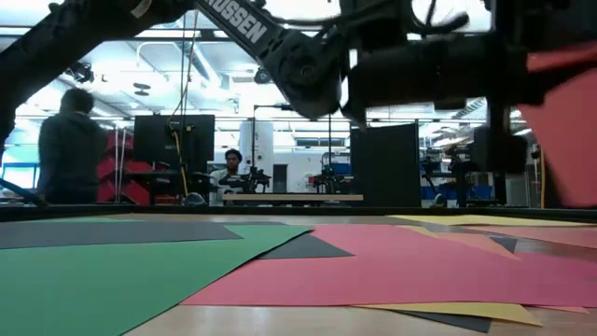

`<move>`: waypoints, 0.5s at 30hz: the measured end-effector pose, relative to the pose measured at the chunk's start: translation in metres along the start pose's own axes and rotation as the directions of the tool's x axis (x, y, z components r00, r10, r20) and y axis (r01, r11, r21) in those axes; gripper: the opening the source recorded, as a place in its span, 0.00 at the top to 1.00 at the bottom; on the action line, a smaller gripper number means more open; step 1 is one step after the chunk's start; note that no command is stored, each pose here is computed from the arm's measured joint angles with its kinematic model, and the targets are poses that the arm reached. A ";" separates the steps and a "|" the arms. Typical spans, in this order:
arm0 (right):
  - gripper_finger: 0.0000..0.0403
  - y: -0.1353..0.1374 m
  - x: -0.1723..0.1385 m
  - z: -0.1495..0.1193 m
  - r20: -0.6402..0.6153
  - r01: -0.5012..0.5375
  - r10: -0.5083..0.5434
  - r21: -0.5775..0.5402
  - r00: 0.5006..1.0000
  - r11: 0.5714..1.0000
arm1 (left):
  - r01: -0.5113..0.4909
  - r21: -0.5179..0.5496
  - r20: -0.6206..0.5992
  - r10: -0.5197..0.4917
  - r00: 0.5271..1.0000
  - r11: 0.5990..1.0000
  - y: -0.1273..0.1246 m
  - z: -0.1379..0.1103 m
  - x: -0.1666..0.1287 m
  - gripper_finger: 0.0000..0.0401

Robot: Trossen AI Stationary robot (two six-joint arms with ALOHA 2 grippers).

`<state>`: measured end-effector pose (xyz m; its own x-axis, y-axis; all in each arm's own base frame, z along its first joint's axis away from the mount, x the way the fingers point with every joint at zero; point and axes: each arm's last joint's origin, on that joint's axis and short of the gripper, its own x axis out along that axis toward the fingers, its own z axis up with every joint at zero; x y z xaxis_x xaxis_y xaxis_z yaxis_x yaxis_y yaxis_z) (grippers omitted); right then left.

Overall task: Organize paper
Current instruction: Stack the orange colored paper on top of the orange colored paper

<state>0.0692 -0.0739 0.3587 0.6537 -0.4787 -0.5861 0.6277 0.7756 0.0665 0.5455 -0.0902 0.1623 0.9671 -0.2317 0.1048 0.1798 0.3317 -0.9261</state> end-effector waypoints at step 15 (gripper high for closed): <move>0.89 0.001 -0.003 -0.002 0.009 -0.017 0.017 -0.032 1.000 0.999 | -0.297 -0.101 0.049 0.303 0.952 0.949 0.016 -0.035 -0.002 1.00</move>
<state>0.0671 -0.0706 0.3594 0.6683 -0.4689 -0.5775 0.6026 0.7964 0.0508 0.5397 -0.1162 0.1348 0.9837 -0.0748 -0.1632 -0.1350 0.2912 -0.9471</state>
